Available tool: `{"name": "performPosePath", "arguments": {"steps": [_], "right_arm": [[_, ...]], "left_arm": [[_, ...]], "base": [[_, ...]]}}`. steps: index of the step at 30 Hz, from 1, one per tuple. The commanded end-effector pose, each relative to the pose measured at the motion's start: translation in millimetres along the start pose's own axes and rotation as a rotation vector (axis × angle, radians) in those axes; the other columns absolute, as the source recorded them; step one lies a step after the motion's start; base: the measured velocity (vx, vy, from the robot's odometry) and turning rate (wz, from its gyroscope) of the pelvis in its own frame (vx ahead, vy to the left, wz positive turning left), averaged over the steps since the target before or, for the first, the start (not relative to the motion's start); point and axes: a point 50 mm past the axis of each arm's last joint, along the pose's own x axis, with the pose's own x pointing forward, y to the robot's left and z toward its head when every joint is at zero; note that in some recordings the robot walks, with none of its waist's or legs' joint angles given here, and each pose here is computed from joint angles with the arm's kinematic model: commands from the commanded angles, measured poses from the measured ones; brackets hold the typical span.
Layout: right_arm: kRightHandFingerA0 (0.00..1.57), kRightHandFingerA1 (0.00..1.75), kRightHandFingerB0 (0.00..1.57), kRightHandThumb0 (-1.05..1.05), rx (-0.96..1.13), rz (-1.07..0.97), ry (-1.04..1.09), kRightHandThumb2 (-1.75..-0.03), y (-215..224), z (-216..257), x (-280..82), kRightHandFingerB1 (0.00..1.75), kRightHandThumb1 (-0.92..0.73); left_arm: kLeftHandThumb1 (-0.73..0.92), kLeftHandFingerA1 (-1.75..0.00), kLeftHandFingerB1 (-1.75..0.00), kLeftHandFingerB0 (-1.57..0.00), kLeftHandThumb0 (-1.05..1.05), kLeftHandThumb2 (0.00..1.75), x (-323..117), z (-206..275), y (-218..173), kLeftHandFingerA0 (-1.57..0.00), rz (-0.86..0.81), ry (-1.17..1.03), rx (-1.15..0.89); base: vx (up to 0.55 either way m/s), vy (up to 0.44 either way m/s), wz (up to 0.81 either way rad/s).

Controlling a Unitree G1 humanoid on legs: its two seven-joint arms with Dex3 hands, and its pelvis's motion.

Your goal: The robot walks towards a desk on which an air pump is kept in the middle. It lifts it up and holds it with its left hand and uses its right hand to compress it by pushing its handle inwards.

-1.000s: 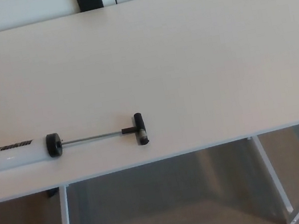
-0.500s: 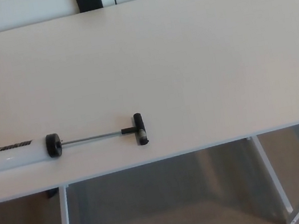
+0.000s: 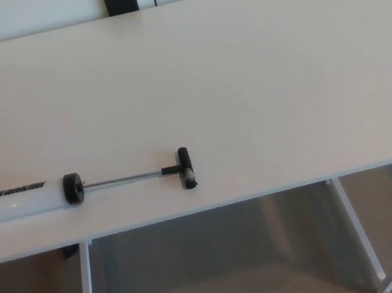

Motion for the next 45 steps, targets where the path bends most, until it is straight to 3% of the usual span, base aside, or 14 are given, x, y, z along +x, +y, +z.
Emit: {"name": "performPosePath", "arguments": {"steps": [1,7,14,15,16,17,45], "right_arm": [[0.6,0.5,0.5,-0.29,-0.008,-0.021,-0.015,-0.58,-5,4,-1,0.43,-0.62],[0.53,0.48,0.48,-0.29,-0.003,-0.013,-0.014,-0.58,-4,3,-1,0.42,-0.63],[0.55,0.48,0.5,-0.29,-0.009,-0.015,-0.019,-0.58,-2,6,1,0.42,-0.63],[0.55,0.49,0.49,-0.29,-0.009,-0.011,-0.022,-0.58,-1,7,2,0.42,-0.63],[0.55,0.49,0.49,-0.29,-0.009,-0.009,-0.024,-0.58,-1,7,2,0.42,-0.63],[0.6,0.5,0.5,-0.29,-0.01,-0.009,-0.023,-0.58,-1,8,2,0.42,-0.63],[0.58,0.5,0.49,-0.3,-0.018,-0.003,-0.041,-0.58,4,10,4,0.42,-0.61]], "left_arm": [[0.54,-0.57,-0.53,-0.17,0.04,1.03,-3,1,5,-0.23,0.026,0.021,-0.032],[0.53,-0.56,-0.52,-0.15,0.04,1.02,-6,0,7,-0.22,0.03,0.023,-0.033],[0.52,-0.57,-0.52,-0.17,0.05,1.01,-5,3,4,-0.23,0.021,0.01,-0.04],[0.71,-0.47,-0.38,-0.24,0.05,0.72,-4,4,2,-0.3,0.018,0.007,-0.04],[0.71,-0.47,-0.38,-0.24,0.05,0.72,-4,5,1,-0.3,0.015,0.006,-0.04],[0.54,-0.57,-0.53,-0.17,0.03,1.03,-4,5,0,-0.22,0.011,0.004,-0.036],[0.55,-0.57,-0.51,-0.15,0.05,1.03,-1,11,-6,-0.24,0.013,0.002,-0.034]], "base": [[0.0,0.0,0.0],[0.0,0.0,0.0],[0.0,0.0,0.0],[0.0,0.0,0.0],[0.0,0.0,0.0],[0.0,0.0,0.0],[0.0,0.0,0.0]]}}
